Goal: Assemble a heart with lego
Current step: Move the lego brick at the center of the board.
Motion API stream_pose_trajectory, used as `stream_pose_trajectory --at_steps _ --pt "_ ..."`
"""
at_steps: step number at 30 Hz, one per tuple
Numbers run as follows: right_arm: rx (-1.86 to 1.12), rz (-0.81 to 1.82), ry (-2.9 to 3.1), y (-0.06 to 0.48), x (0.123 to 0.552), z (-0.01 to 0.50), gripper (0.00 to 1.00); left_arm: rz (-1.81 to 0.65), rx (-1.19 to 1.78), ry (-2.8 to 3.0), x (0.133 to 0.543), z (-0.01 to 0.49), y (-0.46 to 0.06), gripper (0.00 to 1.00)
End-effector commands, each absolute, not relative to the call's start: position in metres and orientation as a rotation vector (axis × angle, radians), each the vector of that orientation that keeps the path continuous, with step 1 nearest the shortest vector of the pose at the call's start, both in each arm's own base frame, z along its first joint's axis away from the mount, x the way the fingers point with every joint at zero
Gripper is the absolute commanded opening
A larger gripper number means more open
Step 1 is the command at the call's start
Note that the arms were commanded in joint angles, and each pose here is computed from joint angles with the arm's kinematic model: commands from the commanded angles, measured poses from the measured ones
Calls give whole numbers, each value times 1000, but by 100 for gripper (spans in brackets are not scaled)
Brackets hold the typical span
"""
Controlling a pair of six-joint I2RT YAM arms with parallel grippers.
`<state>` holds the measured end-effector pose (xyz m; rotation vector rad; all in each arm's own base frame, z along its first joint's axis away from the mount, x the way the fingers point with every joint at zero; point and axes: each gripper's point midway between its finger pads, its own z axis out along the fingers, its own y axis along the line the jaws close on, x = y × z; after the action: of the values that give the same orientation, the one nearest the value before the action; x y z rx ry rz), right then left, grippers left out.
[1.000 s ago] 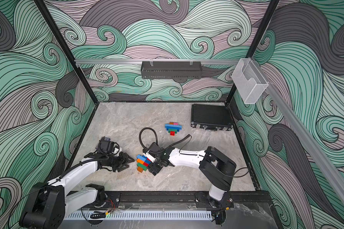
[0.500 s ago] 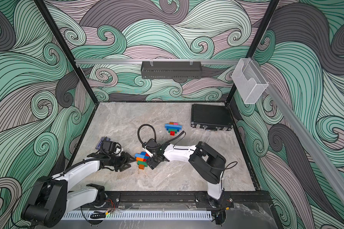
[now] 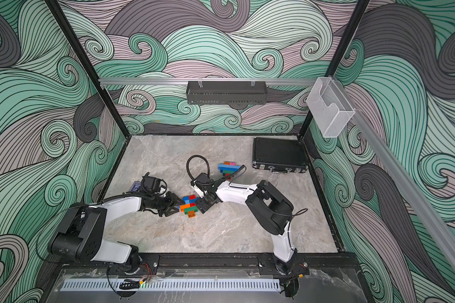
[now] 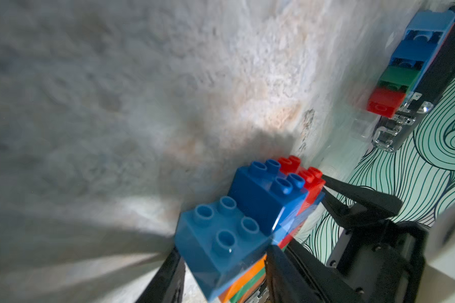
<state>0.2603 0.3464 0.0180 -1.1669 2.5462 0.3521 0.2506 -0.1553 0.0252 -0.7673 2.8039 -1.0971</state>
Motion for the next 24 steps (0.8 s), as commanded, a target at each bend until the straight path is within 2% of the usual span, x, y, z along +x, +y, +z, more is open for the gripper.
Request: stream_pose_trajectory --at_steps 1,5,14,16,20,23,24 --pt "-1174 376 2538 344 258 27 75 -1056 -758 2776 266 24 -155 49" --pt "-1142 366 2535 338 260 34 76 -1041 -733 2777 273 32 -155 48" --pt "-1090 367 2492 317 251 69 77 -993 -716 2736 254 59 -143 50" --pt "-1039 361 2469 306 253 84 78 -911 -689 2723 253 73 -132 51" --pt "-901 306 2407 273 268 117 90 -647 -579 2620 266 110 -98 58" --pt "-776 218 2361 236 288 139 99 -438 -551 2470 288 136 -66 68" --pt "-740 199 2346 226 294 146 99 -376 -545 2430 296 144 -56 72"
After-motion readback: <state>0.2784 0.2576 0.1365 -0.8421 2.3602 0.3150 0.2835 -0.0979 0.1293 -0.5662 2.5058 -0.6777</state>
